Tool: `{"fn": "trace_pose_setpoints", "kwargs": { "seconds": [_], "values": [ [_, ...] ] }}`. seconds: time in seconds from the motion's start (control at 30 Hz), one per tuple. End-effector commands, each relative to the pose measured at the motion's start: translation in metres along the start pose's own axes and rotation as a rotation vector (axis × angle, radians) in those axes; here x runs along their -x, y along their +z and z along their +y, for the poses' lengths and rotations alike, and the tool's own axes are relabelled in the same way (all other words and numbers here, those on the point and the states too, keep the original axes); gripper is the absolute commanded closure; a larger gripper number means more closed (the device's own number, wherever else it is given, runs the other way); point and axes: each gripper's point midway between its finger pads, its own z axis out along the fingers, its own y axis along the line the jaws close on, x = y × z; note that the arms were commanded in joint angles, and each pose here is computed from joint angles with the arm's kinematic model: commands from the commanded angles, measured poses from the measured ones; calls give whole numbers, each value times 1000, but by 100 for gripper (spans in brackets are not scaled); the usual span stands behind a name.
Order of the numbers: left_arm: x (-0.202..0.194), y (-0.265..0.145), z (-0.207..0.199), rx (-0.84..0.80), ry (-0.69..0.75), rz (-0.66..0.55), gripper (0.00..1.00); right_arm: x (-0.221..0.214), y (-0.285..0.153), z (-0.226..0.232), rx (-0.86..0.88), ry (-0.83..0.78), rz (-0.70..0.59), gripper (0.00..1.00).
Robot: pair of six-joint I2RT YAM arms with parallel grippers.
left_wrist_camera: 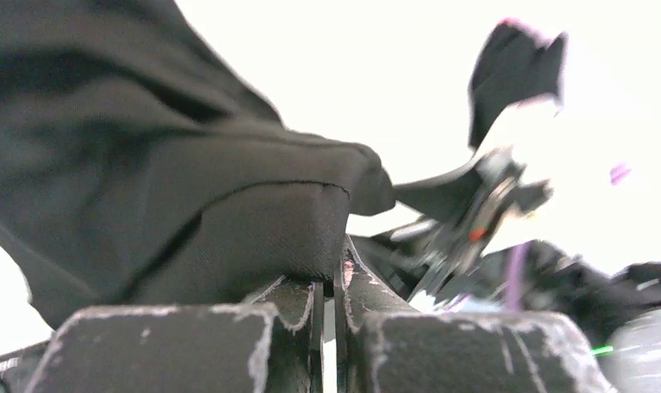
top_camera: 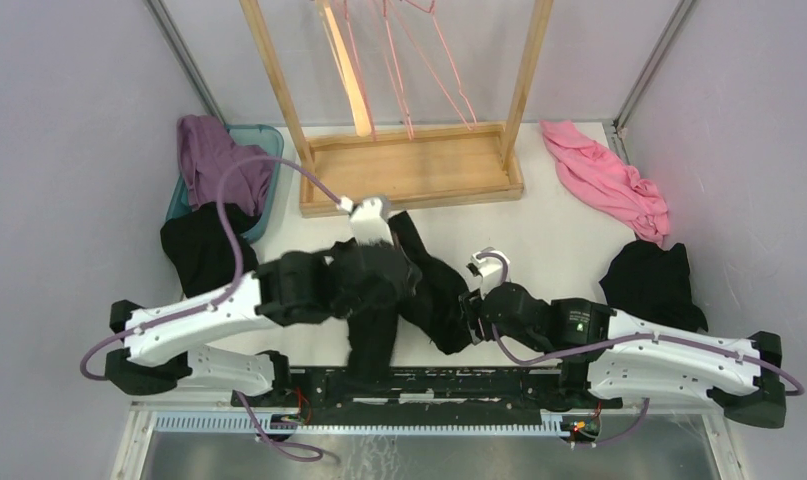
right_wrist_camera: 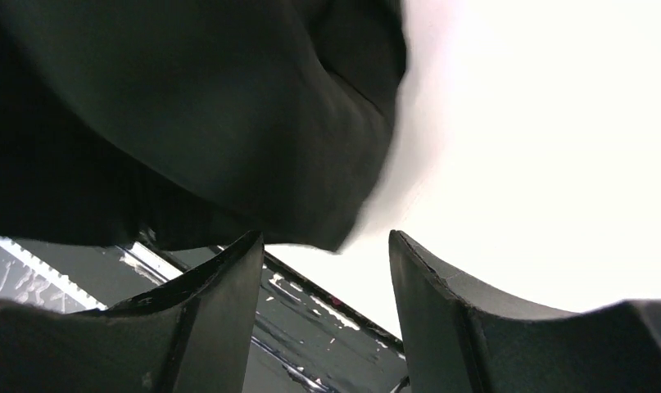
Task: Place the skirt on the hanger
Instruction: Flatten out the skirt at the center of the board.
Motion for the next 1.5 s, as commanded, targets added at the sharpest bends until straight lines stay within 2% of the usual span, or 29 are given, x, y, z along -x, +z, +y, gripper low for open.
{"fn": "trace_pose_setpoints", "kwargs": {
  "seconds": [0.0, 0.13, 0.3, 0.6, 0.87, 1.0, 1.23, 1.47],
  "values": [
    [81, -8, -19, -59, 106, -118, 97, 23, -17, -7, -15, 37, -81, 36],
    [120, 0, -35, -88, 113, -134, 97, 25, -26, -6, 17, 48, -88, 36],
    [141, -5, -59, -137, 126, -146, 97, 21, -19, 0, 25, 63, -70, 36],
    [149, -21, -59, -155, 112, -166, 97, 28, -2, -27, -117, 138, -204, 27],
    [155, -35, -57, -165, 107, -183, 97, 48, -28, -67, -166, 270, -357, 29],
    [156, -37, -59, -177, 101, -185, 97, 53, -15, -64, -135, 303, -285, 32],
    [159, -35, -61, -172, 104, -194, 97, 43, 16, -29, 35, 347, -205, 37],
    [161, -30, -56, -151, 114, -195, 97, 41, -18, -61, -70, 374, -271, 38]
  ]
}}
